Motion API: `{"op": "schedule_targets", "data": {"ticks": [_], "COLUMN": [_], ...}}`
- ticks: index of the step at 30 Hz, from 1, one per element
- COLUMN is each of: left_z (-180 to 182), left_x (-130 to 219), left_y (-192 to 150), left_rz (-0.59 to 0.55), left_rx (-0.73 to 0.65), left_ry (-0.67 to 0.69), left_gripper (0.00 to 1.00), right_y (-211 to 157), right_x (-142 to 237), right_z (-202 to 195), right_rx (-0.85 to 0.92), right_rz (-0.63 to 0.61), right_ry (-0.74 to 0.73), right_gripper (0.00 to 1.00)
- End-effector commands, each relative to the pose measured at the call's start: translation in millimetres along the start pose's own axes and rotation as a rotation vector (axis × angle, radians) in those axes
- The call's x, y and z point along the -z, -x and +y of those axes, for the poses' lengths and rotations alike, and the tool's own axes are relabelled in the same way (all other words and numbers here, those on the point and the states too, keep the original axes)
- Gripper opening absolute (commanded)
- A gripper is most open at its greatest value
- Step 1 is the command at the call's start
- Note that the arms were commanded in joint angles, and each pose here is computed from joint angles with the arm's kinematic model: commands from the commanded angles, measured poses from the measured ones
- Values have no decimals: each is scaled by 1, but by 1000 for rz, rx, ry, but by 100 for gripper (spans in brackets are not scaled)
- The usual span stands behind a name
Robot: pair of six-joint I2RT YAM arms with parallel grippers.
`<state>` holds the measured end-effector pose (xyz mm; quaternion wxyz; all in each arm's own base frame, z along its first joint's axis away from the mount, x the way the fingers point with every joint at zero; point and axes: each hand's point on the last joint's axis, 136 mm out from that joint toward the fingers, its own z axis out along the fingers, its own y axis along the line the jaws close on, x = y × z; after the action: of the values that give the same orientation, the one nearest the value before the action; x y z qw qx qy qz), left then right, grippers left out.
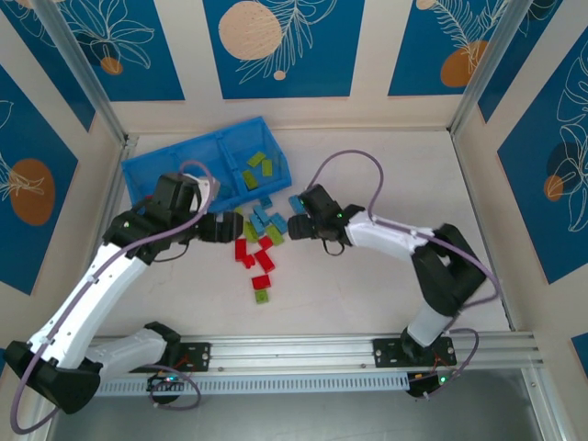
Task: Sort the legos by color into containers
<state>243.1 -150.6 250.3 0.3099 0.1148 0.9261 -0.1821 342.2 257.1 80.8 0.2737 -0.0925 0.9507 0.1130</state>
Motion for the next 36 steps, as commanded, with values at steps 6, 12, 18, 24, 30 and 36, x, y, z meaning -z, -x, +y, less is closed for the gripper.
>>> {"op": "schedule_targets", "data": {"ticks": [6,12,18,24,30,36], "left_z": [0,12,17,31,43,49], "left_x": [-21,-23,-11,-1,19,33], "left_y": [-29,-35,-29,-25,-18,-18], "left_rz": [30,12,-69,-121,-232,-298], "left_rx": [-274,-320,-324,-287,-270,-264], "left_ry": [-50,0,33,110,173,207], "left_gripper": [100,100,100,100,100,100], "right_y": [51,51,53,86,98,118], "right_x": [-62,-95,-72,15,78,40], "right_z": [7,-17,-1,45,148,215], "right_rx": [84,106,121,178,261,284], "right_rz": [30,78,45,-204,-406,-405], "right_ry": [24,-93,-53,16,328,384], "right_gripper": [75,56,28,28,28,28]}}
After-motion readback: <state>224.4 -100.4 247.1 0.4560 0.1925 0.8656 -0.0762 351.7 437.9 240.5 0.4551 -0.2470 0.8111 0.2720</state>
